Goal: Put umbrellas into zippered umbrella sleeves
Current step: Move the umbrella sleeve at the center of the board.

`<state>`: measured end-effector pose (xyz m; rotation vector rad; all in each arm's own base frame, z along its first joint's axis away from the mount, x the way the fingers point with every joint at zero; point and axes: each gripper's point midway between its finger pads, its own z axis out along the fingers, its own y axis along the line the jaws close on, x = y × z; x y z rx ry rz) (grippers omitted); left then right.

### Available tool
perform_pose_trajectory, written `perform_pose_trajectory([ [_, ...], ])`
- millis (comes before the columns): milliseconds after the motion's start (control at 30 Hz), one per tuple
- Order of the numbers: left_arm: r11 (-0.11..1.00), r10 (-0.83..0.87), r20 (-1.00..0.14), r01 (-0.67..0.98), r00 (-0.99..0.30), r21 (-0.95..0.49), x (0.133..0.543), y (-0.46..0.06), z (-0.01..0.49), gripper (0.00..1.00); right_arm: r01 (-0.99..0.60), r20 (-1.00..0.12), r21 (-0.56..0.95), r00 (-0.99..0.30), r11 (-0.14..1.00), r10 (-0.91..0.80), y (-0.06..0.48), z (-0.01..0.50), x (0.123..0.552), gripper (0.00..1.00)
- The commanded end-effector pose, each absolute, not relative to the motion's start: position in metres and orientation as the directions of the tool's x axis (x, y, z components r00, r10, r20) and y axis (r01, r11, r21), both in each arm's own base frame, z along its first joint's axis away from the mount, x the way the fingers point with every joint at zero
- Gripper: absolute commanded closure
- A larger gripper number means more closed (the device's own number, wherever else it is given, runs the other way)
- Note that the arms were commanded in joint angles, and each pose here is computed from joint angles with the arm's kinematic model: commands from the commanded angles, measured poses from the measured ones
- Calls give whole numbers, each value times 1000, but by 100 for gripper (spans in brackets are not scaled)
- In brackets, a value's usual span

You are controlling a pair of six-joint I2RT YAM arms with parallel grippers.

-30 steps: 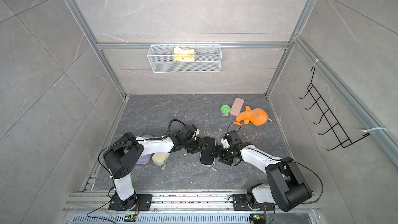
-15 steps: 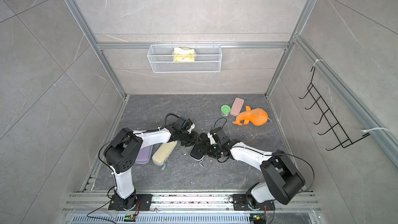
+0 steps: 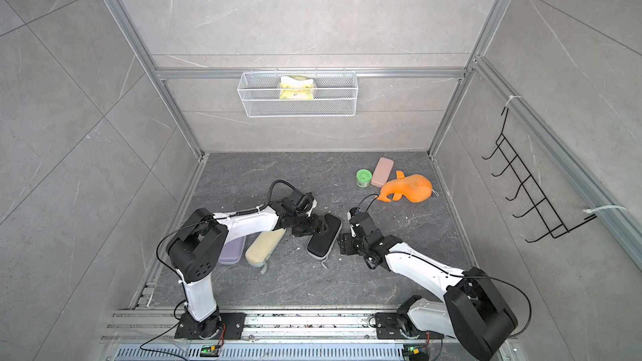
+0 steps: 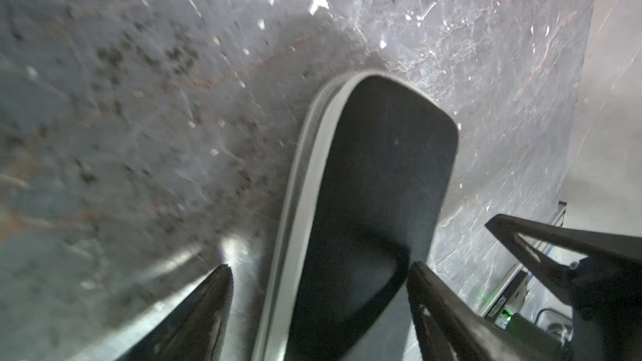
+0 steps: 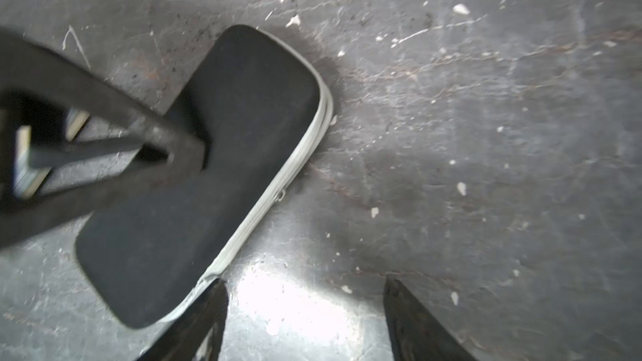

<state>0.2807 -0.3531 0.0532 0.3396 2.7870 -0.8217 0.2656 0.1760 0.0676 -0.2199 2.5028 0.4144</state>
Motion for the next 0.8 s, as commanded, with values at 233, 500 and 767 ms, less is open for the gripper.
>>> perform_pose_trajectory([
  [233,857,354,-417,469,-837,-213,267,-365,57,1,-156,-586,236,-810,959,13,159,63,269,27],
  [500,874,405,-396,476,-824,-97,266,-361,43,0,-103,-569,275,-819,956,75,151,58,270,28],
  [767,919,318,-368,380,-874,-107,267,-359,30,0,-38,-535,331,-831,943,154,139,52,270,29],
])
